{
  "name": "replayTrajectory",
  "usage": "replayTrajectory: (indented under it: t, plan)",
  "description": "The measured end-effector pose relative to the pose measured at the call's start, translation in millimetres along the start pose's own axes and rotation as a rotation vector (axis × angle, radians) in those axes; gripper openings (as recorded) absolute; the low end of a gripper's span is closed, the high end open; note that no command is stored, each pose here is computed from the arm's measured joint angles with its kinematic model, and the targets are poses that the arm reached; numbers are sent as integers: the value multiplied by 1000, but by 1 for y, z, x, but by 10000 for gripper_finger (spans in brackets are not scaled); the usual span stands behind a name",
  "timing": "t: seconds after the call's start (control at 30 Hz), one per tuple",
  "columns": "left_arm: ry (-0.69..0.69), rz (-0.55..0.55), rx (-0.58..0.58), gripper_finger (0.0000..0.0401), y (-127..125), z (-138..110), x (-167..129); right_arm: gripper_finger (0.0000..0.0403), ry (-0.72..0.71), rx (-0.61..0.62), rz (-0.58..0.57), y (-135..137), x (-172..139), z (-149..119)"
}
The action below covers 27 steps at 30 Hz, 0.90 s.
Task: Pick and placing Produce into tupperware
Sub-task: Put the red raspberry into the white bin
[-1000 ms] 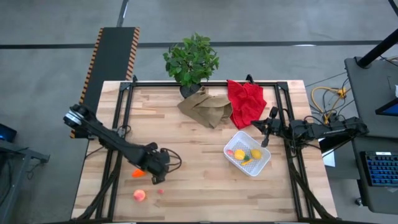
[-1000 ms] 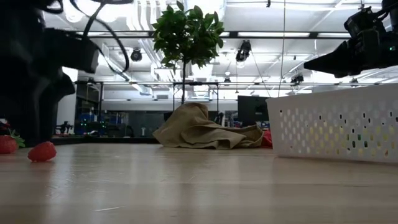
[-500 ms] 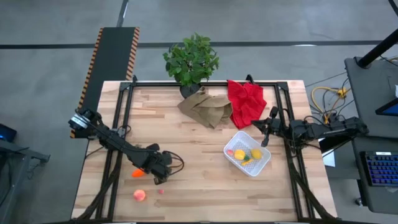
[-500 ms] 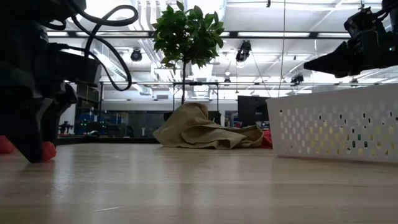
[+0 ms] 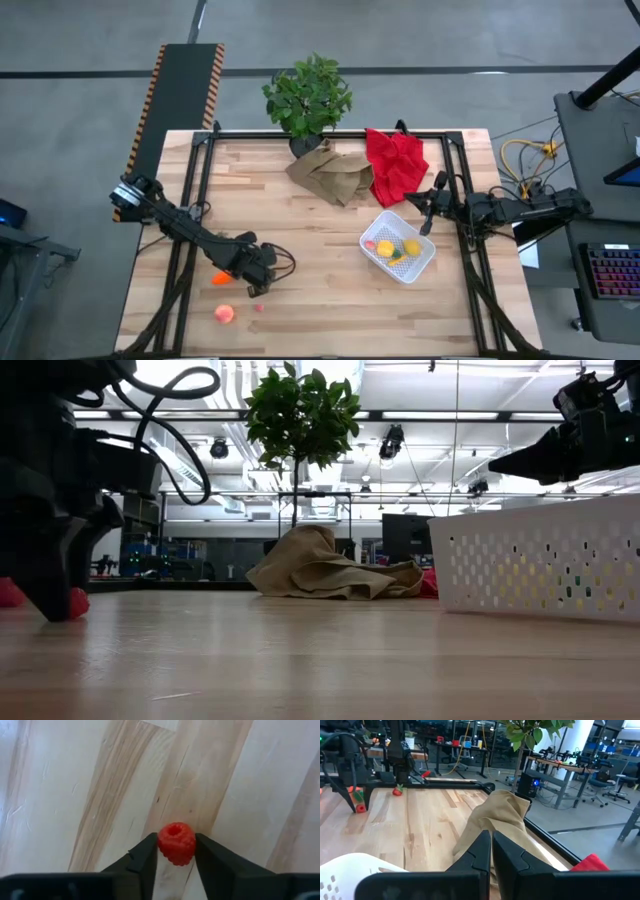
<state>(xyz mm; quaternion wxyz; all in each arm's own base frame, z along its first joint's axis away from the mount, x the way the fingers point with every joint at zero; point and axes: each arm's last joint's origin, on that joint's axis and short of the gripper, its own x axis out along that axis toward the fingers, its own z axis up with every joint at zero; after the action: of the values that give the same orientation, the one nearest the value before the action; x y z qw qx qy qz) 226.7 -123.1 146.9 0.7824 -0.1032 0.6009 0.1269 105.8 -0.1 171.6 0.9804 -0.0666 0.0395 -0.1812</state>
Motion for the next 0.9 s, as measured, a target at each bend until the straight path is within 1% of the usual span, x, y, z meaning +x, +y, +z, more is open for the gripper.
replayTrajectory:
  t: [0.13,0.27,0.33,0.4,0.5,0.6,0.7,0.77,0.9]
  plan:
    - [-1,1,10,68,0,0,0,9,0,0,0,0,0,0]
    - [-22,16,52,67,2,4,-1,9,0,0,0,0,0,0]
    - [-64,17,71,67,4,10,0,9,-1,0,-1,0,0,0]
    - [-128,-19,90,69,3,19,0,9,-5,2,-1,0,0,1]
    - [-259,-94,144,73,1,39,-1,9,-10,-10,-1,0,0,1]
    - [-461,-167,201,71,2,66,-6,9,-14,-8,-2,0,0,1]
    - [-641,-184,265,70,10,92,-14,9,-20,-5,-3,0,0,2]
    - [-739,-190,284,70,17,108,-21,9,-20,-5,-3,0,0,2]
    - [-870,-240,324,70,32,135,-30,9,-21,-11,-3,0,0,2]
